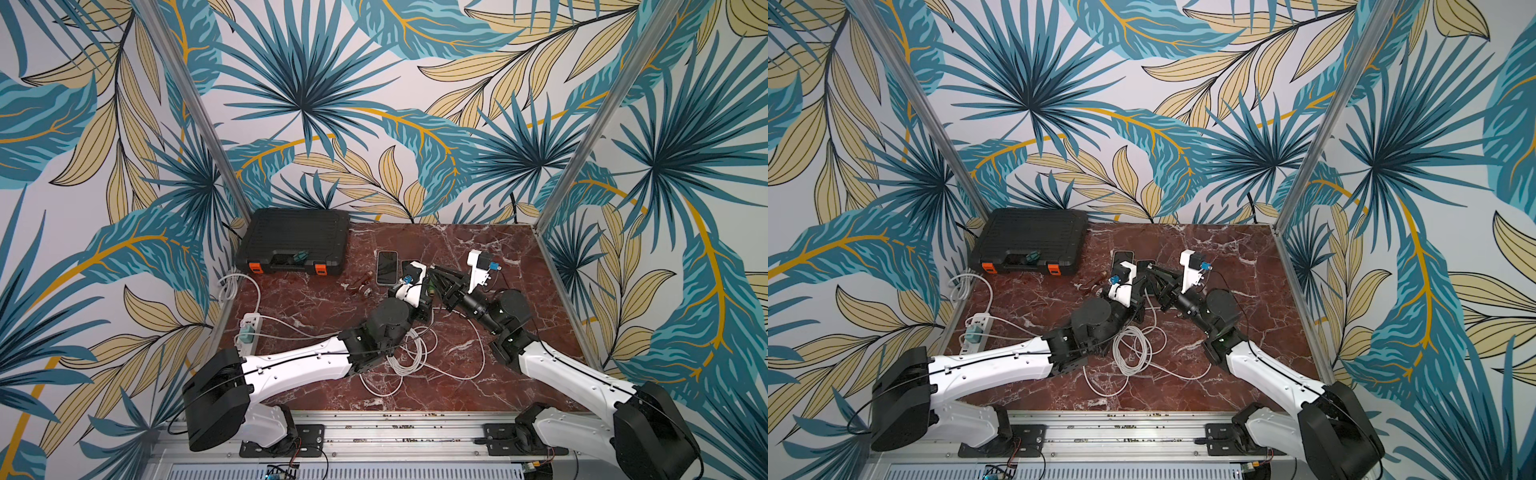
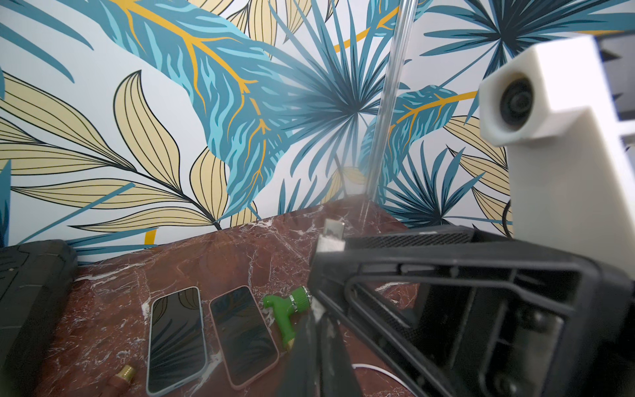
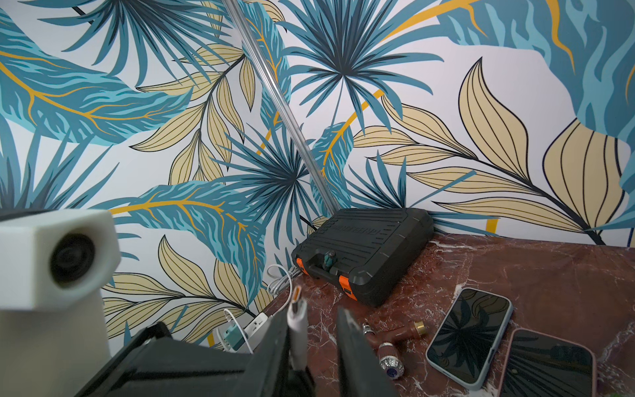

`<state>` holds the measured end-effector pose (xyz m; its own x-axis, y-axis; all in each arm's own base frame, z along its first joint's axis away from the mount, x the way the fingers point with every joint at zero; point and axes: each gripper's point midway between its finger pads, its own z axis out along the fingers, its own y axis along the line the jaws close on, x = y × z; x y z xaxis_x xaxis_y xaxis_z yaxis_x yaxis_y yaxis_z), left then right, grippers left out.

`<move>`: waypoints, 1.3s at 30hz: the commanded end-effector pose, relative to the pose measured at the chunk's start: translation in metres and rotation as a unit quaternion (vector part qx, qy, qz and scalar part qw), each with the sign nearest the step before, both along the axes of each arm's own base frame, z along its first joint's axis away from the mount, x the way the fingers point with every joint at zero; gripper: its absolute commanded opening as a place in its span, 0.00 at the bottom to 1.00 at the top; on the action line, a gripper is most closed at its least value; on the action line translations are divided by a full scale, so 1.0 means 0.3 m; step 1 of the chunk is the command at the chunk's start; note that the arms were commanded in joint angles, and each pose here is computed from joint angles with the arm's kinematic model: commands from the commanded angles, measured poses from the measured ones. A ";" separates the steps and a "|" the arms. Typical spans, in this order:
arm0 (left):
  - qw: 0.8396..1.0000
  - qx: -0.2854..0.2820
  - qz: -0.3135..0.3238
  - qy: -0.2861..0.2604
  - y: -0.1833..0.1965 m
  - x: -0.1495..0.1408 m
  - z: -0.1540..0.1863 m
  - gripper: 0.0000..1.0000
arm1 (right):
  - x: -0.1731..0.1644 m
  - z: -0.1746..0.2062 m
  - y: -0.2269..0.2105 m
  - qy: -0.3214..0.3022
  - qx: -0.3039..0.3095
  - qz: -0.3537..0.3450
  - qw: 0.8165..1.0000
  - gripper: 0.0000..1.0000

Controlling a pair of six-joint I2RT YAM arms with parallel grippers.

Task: Plug the charging cable into the phone
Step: Pick up the charging cable from the center of the board.

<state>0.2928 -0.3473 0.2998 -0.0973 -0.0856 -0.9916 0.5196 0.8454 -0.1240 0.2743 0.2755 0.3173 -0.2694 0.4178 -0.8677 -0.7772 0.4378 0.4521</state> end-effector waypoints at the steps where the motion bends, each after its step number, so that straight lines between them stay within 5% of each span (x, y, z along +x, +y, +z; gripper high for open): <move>1: 1.000 -0.008 0.007 -0.013 0.002 0.004 0.018 0.00 | -0.013 0.025 0.014 -0.011 0.010 0.013 1.000 0.29; 8: 1.000 -0.007 0.008 -0.012 0.002 0.005 0.018 0.00 | -0.020 0.017 0.018 -0.010 0.009 0.017 1.000 0.22; 18: 1.000 -0.012 0.008 -0.013 0.001 0.008 0.027 0.00 | -0.025 0.000 0.014 -0.003 0.011 0.017 1.000 0.27; 39: 1.000 -0.016 -0.003 -0.005 -0.015 0.002 0.017 0.00 | -0.031 -0.020 0.008 -0.002 0.008 0.016 1.000 0.20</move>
<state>0.2947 -0.3469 0.2977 -0.0976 -0.0859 -0.9915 0.5087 0.8520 -0.1239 0.2698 0.2782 0.3141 -0.2812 0.4247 -0.8606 -0.7849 0.4141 0.4608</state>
